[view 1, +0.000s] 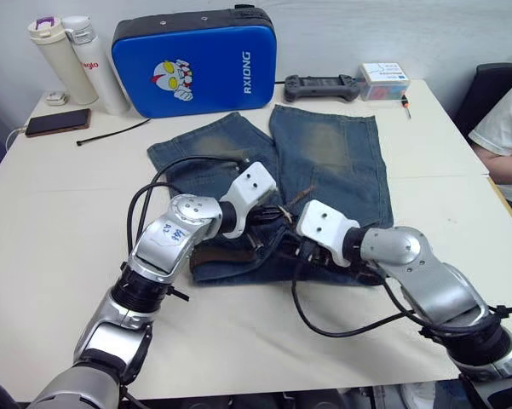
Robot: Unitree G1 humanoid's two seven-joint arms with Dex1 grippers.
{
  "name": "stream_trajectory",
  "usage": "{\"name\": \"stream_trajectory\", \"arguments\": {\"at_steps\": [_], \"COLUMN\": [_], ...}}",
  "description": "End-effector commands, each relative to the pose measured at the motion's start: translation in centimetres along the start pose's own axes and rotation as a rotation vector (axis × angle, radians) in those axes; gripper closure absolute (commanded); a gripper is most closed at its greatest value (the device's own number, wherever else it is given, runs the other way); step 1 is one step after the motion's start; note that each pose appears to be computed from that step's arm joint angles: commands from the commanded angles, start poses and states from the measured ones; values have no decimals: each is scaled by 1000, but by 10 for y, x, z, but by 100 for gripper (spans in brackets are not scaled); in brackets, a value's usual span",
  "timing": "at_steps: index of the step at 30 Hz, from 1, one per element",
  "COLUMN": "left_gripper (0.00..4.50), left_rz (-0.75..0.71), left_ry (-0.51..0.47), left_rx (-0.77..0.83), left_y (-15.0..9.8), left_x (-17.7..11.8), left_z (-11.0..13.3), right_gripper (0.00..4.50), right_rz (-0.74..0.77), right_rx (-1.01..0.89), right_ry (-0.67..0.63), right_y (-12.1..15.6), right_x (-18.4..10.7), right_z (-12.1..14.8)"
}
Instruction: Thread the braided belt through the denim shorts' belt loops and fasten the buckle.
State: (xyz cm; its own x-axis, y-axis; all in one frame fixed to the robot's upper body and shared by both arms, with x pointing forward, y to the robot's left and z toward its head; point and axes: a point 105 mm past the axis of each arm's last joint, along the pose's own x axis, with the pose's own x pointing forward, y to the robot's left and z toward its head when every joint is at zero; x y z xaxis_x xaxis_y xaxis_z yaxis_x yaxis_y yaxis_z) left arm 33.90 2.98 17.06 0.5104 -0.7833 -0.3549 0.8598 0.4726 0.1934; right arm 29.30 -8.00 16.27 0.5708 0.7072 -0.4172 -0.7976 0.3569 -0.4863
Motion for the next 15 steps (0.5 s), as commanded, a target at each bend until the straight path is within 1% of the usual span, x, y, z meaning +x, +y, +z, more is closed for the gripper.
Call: {"name": "stream_trajectory", "arguments": {"at_steps": [1,2,5,6,8,10,12,15], "left_gripper": [450,450,450,450,450,450,450,450], "left_rz": [1,2,4,3,0,-5,-18,-38], "left_ry": [-40,-40,-37,-34,-27,-26,-33,-44], "left_rx": [55,56,62,68,78,87,98,114], "left_y": [-2,-2,-2,-2,-4,-5,-8,-13], "left_x": [-2,-3,-3,-4,-4,-4,-5,-5], "left_z": [13,13,12,11,10,9,11,12], "right_gripper": [35,3,3,3,3,3,3,3], "right_rz": [81,90,110,108,12,-103,-146,-158], "right_rx": [19,28,25,28,-13,-97,-173,-266], "right_ry": [-77,-84,-79,-73,-59,-31,0,38], "right_y": [-2,-3,-8,-13,-39,-64,-75,-82], "right_x": [-26,-31,-42,-47,-52,-50,-45,-37], "right_z": [22,24,27,26,25,22,16,7]}}
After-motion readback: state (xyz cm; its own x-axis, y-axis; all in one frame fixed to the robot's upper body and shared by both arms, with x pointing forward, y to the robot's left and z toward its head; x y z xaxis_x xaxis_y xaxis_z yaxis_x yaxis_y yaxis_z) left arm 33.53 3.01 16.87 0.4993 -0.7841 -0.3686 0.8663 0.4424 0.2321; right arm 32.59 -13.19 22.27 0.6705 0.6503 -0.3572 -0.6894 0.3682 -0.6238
